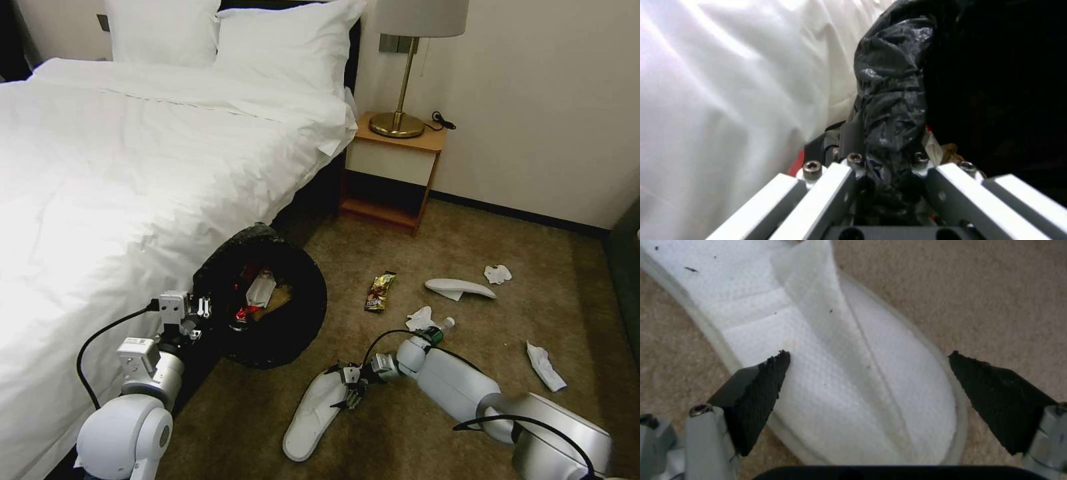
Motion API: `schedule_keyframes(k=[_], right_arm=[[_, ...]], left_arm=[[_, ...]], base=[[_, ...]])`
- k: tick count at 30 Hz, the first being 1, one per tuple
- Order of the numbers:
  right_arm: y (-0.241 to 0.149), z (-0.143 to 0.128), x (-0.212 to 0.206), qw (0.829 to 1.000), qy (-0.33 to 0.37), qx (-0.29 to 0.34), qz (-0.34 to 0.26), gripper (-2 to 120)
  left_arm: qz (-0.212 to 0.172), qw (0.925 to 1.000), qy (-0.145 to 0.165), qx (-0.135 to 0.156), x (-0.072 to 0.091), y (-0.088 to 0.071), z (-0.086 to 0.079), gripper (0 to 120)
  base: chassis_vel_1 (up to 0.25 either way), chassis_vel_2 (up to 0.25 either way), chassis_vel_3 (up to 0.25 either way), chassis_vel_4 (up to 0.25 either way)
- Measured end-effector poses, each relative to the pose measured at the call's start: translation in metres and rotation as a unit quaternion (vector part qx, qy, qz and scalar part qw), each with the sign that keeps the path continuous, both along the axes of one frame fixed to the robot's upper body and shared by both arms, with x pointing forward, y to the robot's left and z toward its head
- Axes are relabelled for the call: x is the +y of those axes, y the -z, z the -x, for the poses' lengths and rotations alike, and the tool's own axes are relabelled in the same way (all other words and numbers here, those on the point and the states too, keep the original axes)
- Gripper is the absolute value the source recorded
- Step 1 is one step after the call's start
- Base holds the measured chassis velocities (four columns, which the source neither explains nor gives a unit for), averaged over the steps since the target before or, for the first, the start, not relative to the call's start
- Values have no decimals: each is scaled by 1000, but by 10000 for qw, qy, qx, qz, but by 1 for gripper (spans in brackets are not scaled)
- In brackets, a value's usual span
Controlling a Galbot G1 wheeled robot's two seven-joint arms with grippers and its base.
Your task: Pick up the trash bin, then pick up the garbage on the floor and place it into the trash bin.
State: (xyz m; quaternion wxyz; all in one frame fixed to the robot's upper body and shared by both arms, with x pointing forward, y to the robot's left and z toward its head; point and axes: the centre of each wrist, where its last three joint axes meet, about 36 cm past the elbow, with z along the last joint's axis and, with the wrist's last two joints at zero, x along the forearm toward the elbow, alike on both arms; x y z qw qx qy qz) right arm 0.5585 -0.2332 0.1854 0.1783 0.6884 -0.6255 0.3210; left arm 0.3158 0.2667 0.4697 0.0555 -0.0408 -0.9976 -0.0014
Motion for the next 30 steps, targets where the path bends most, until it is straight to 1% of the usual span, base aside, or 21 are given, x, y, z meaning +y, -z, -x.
schedule_keyframes(k=[11, 13, 14, 15, 16, 17, 19, 20, 23, 24, 25, 26, 27, 28, 29, 30], right_arm=[[2, 0, 6, 10000, 11, -13, -18, 92], [3, 0, 9, 10000, 13, -10, -30, 81], [3, 0, 9, 10000, 13, -10, -30, 81], [4, 1, 10, 10000, 31, -20, -36, 76], [5, 1, 10, 10000, 46, -25, -36, 70], [5, 1, 10, 10000, 46, -25, -36, 70], [5, 1, 10, 10000, 56, -33, -39, 60], [5, 1, 10, 10000, 56, -33, -39, 60], [7, 2, 9, 10000, 70, -29, -41, 42], [7, 2, 9, 10000, 70, -29, -41, 42], [8, 2, 9, 10000, 74, -27, -43, 39], [8, 3, 9, 10000, 78, -29, -50, 33], [9, 3, 9, 9999, 81, -30, -55, 28], [9, 3, 9, 9999, 81, -30, -55, 28], [9, 4, 9, 9999, 85, -36, -61, 25], [9, 4, 9, 9999, 101, -71, -86, 18]], left_arm=[[-14, 10000, 7, 8, -1, 1, 1, 2], [-14, 10000, 12, 3, -1, 0, 1, 2], [-14, 10000, 12, 3, -1, 0, 1, 2], [-15, 10000, 13, -3, -2, 0, 1, 2], [-15, 10000, 16, -10, -2, 0, 1, 2], [-15, 10000, 16, -10, -2, 0, 1, 2], [-17, 10000, 17, -17, -2, -1, 2, 2], [-17, 10000, 17, -17, -2, -1, 2, 2], [-15, 10000, 16, -27, -2, -2, 3, 2], [-15, 10000, 16, -27, -2, -2, 3, 2], [-16, 10000, 17, -31, -2, -2, 3, 2], [-17, 10000, 20, -37, -2, -2, 3, 2], [-18, 10000, 22, -44, -2, -3, 4, 2], [-18, 10000, 22, -44, -2, -3, 4, 2], [-18, 10000, 23, -45, -2, -3, 4, 2], [-21, 10000, 26, -47, -2, -3, 4, 2]], base=[[0, 0, 0, 0], [0, 0, 0, 0], [0, 0, 0, 0], [0, 0, 0, 0], [0, 0, 0, 0], [0, 0, 0, 0], [0, 0, 0, 0], [0, 0, 0, 0], [0, 0, 0, 0], [0, 0, 0, 0], [0, 0, 0, 0], [0, 0, 0, 0], [0, 0, 0, 0], [0, 0, 0, 0], [0, 0, 0, 0], [0, 0, 0, 0]])
